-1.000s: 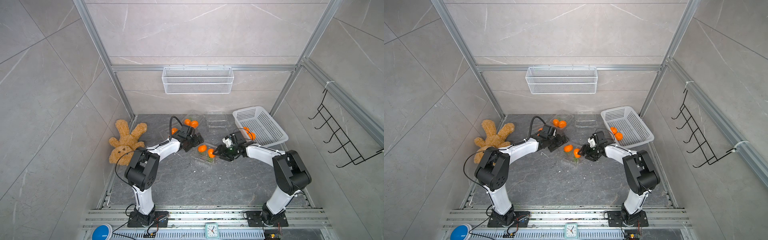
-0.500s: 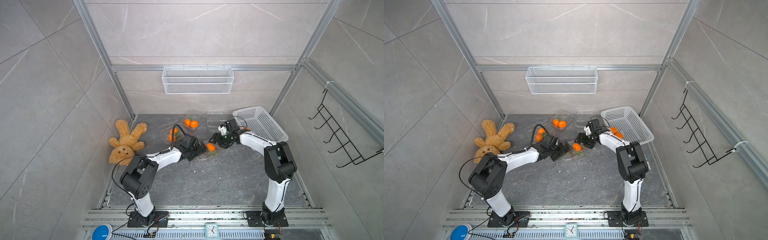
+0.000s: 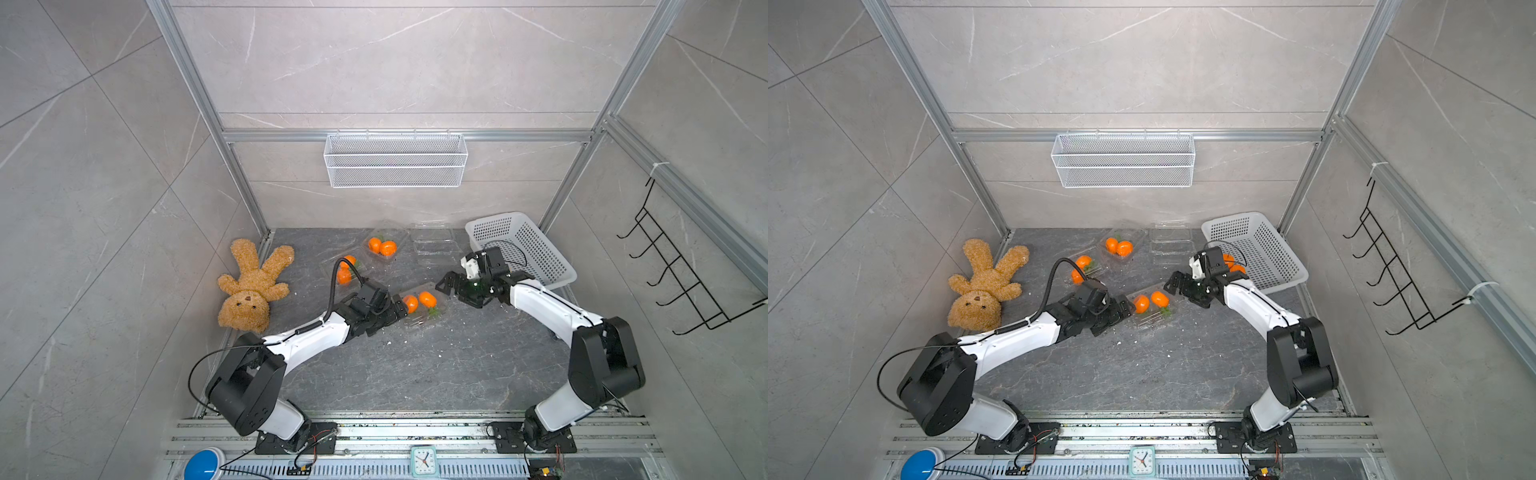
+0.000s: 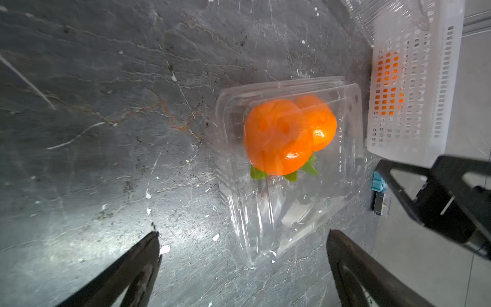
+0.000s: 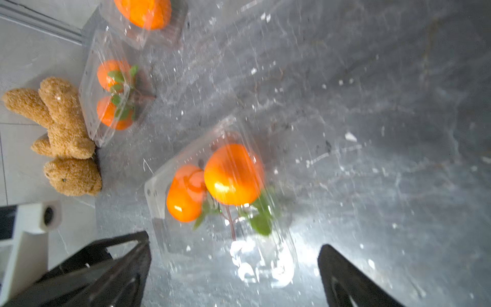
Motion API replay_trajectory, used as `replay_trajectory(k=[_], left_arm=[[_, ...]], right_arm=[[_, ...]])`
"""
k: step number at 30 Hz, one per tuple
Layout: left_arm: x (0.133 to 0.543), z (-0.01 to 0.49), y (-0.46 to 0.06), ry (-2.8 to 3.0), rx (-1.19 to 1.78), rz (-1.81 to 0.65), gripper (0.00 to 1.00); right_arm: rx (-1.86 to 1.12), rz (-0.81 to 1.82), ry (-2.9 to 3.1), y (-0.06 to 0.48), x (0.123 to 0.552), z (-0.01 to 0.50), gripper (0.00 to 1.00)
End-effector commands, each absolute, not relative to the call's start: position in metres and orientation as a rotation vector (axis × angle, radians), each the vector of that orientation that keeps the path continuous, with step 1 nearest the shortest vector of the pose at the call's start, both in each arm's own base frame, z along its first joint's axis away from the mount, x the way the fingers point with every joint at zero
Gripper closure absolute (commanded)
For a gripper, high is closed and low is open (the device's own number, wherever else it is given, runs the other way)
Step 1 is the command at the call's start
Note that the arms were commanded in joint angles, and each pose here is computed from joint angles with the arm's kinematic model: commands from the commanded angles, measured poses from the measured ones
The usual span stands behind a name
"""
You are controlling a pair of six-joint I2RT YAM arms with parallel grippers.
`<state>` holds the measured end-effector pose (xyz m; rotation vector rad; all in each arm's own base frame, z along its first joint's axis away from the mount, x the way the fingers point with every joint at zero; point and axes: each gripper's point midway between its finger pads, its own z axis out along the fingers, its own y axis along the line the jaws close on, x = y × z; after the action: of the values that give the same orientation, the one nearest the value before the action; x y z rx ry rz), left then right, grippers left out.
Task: Take oranges out of containers
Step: Adjust the packing box at the center of the board.
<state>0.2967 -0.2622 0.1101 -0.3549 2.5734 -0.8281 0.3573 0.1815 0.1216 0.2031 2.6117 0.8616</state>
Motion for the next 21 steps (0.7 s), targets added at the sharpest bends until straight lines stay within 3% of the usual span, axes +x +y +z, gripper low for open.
replay_trajectory(k=[1, 9, 13, 16, 21], left_arm=[[0.305, 0.126, -0.249, 2.542, -0.284, -0.747, 0.00], [0.361, 0.124, -0.256, 2.494, -0.244, -0.769, 0.00], [0.386, 0.123, -0.275, 2.480, -0.184, -0.795, 0.00], [0.397, 0.114, -0.290, 2.486, -0.165, -0.839, 0.00], [0.402, 0.104, -0.300, 2.476, -0.181, -0.883, 0.00]], right_arm=[[0.319, 0.968, 2.569, 0.183, 0.335, 0.112, 0.00], [0.248, 1.085, 2.523, 0.219, 0.301, 0.088, 0.00], [0.239, 1.114, 2.504, 0.237, 0.312, 0.078, 0.00], [0.205, 1.096, 2.493, 0.243, 0.327, 0.081, 0.07], [0.126, 0.848, 2.546, 0.232, 0.352, 0.081, 0.13]])
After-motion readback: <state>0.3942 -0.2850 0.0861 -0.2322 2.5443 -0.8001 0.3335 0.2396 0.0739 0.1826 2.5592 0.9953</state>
